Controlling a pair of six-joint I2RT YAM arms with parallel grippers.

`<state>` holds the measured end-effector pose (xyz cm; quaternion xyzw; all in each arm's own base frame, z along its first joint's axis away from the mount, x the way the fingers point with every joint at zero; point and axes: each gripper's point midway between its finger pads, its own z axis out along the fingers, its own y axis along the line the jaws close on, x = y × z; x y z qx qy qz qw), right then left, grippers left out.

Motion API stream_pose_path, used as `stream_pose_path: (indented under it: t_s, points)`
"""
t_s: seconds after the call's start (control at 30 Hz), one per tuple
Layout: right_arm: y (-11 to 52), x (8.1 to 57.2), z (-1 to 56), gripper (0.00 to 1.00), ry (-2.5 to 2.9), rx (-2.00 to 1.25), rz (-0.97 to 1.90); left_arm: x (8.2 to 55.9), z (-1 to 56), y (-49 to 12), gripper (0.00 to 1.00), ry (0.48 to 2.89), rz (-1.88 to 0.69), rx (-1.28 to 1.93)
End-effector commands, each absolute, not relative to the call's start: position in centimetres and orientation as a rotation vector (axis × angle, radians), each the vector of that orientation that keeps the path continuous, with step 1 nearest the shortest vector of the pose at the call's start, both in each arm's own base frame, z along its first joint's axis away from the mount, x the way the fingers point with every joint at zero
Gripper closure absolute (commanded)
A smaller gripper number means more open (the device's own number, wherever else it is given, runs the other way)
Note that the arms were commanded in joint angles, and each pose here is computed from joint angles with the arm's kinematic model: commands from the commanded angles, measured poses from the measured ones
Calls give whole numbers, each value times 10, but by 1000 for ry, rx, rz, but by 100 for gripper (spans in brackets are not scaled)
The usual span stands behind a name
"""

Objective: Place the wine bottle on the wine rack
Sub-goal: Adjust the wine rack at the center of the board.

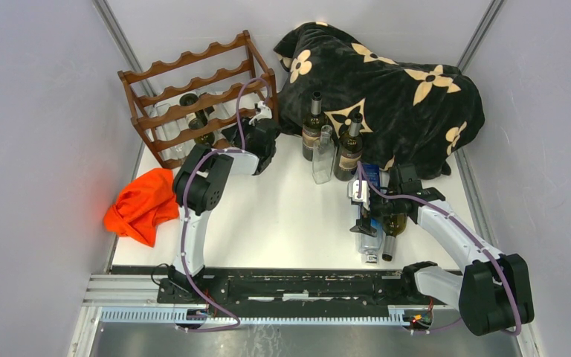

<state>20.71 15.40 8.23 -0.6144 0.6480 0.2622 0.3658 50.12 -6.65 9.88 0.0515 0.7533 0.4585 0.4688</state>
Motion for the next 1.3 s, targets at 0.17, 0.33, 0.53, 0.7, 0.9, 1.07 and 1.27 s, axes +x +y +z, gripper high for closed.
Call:
stream_pose_path:
  t_s: [0.17, 0.33, 0.53, 0.7, 0.9, 1.07, 1.27]
  points:
    - [157, 215, 95, 2, 1618, -1593, 649, 512, 158, -64, 98, 1682, 1100, -83]
    - [158, 214, 94, 2, 1621, -1596, 656, 517, 155, -69, 98, 1681, 1077, -13]
    - [158, 215, 94, 2, 1622, -1596, 656, 525, 154, -73, 98, 1660, 1092, 52]
    - [157, 214, 94, 2, 1622, -1598, 654, 529, 148, -77, 98, 1661, 1078, 87]
    - [157, 214, 94, 2, 1621, -1602, 657, 534, 136, -74, 98, 1675, 1104, 147]
    - [157, 213, 95, 2, 1616, -1604, 656, 537, 123, -64, 98, 1715, 1110, 159]
    - [158, 213, 95, 2, 1614, -1606, 659, 539, 116, -61, 82, 1734, 1126, 168]
